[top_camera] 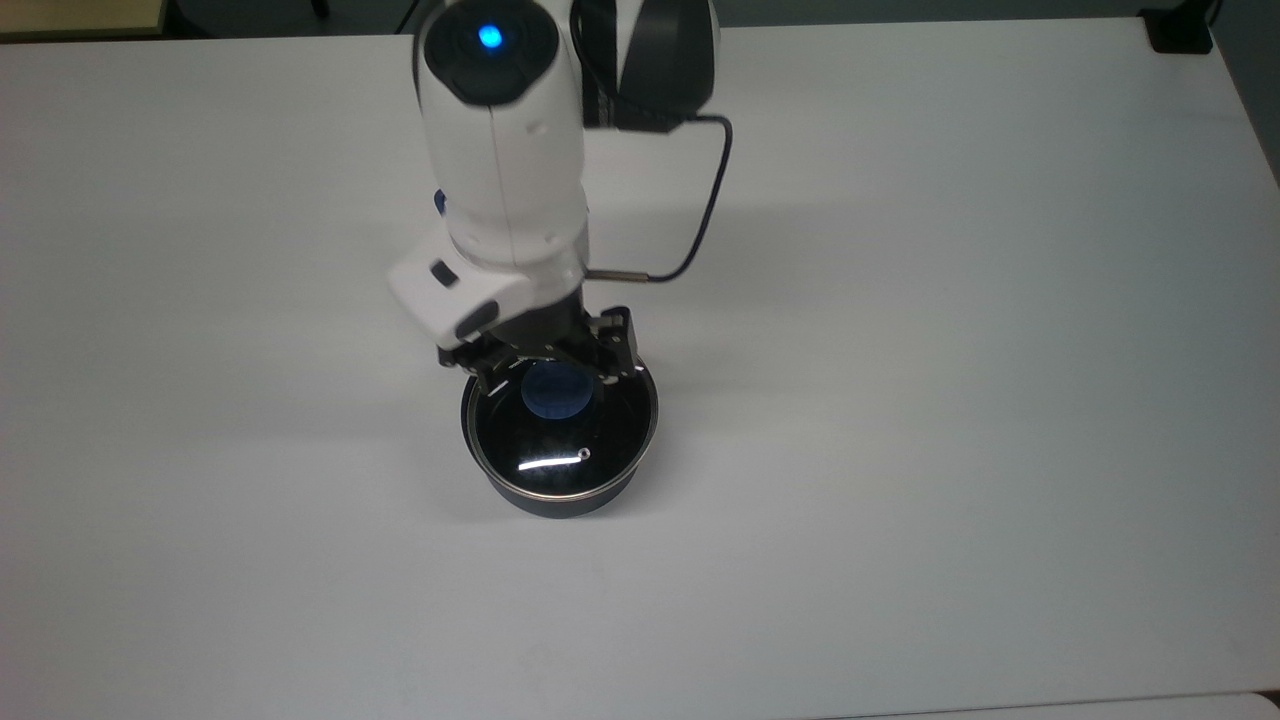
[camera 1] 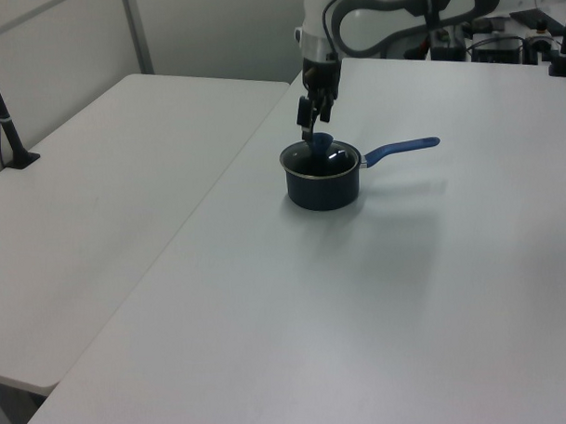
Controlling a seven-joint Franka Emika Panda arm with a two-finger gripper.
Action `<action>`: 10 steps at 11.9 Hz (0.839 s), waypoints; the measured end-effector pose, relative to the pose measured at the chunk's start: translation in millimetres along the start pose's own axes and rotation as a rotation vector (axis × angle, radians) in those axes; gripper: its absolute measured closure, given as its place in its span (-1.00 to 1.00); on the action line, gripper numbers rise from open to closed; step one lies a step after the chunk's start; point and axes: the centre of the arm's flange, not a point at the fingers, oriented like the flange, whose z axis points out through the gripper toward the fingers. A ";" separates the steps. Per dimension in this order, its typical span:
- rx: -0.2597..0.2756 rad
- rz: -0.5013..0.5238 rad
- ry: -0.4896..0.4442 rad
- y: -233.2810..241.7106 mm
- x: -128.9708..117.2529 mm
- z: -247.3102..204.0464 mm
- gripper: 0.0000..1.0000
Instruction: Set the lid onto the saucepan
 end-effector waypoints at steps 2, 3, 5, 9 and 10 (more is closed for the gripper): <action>-0.010 0.028 -0.013 21.8 -12.5 -59.3 -1.00; -0.013 0.040 -0.040 33.1 -29.2 -96.0 -1.00; -0.017 0.047 -0.094 41.6 -76.6 -153.3 -1.00; -0.021 0.067 -0.122 57.3 -139.2 -196.8 -1.00; -0.021 0.058 -0.129 59.6 -144.2 -195.7 -1.00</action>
